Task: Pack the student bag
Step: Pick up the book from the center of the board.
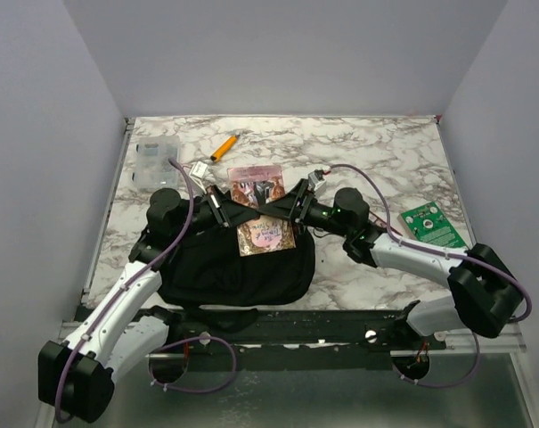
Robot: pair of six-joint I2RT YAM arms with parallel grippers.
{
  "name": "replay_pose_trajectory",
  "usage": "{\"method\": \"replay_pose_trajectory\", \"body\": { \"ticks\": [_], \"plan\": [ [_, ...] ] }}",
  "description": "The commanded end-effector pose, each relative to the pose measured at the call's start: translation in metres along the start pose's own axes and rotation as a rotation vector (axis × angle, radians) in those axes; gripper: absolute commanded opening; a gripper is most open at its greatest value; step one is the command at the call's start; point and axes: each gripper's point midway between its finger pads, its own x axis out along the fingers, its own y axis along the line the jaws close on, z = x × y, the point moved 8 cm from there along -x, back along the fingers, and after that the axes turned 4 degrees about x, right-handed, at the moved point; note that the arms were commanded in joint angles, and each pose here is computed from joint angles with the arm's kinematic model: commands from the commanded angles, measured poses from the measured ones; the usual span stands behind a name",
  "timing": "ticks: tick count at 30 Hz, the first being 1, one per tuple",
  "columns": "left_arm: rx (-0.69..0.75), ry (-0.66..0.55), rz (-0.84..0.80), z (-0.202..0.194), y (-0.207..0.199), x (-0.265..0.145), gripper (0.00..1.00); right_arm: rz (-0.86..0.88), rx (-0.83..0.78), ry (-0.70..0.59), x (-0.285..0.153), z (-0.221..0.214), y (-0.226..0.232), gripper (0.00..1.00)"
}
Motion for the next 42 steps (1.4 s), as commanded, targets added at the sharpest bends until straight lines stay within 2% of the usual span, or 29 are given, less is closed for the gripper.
{"method": "replay_pose_trajectory", "body": {
  "ticks": [1, 7, 12, 19, 26, 31, 35, 39, 42],
  "plan": [
    [0.04, -0.078, -0.037, 0.024, -0.016, 0.009, 0.0, -0.06, 0.065, -0.174, -0.009, 0.005, -0.005, 0.87],
    [-0.001, -0.111, -0.027, 0.033, -0.013, 0.017, 0.0, 0.011, 0.111, -0.279, -0.026, 0.0, 0.007, 0.94],
    [-0.022, -0.12, -0.037, 0.035, -0.013, 0.018, 0.0, 0.035, 0.08, -0.233, -0.013, -0.007, 0.022, 0.94],
    [-0.008, -0.228, -0.056, 0.047, -0.029, 0.007, 0.0, 0.076, 0.071, -0.231, -0.02, -0.016, 0.028, 0.95],
    [-0.034, -0.311, -0.1, 0.057, -0.05, -0.002, 0.0, 0.215, 0.04, -0.223, -0.022, -0.03, 0.043, 0.95],
    [-0.037, -0.357, -0.117, 0.06, -0.059, -0.008, 0.0, 0.277, 0.026, -0.238, -0.024, -0.035, 0.05, 0.99],
    [-0.034, -0.356, -0.116, 0.058, -0.058, -0.009, 0.0, 0.245, -0.002, -0.292, -0.033, -0.032, 0.051, 0.99],
    [-0.075, -0.455, -0.059, 0.056, -0.043, -0.012, 0.0, 0.159, -0.019, -0.384, -0.033, -0.021, 0.057, 0.99],
    [-0.135, -0.471, -0.038, 0.057, -0.035, -0.008, 0.0, 0.165, 0.016, -0.396, -0.02, -0.016, 0.059, 0.91]
  ]
}}
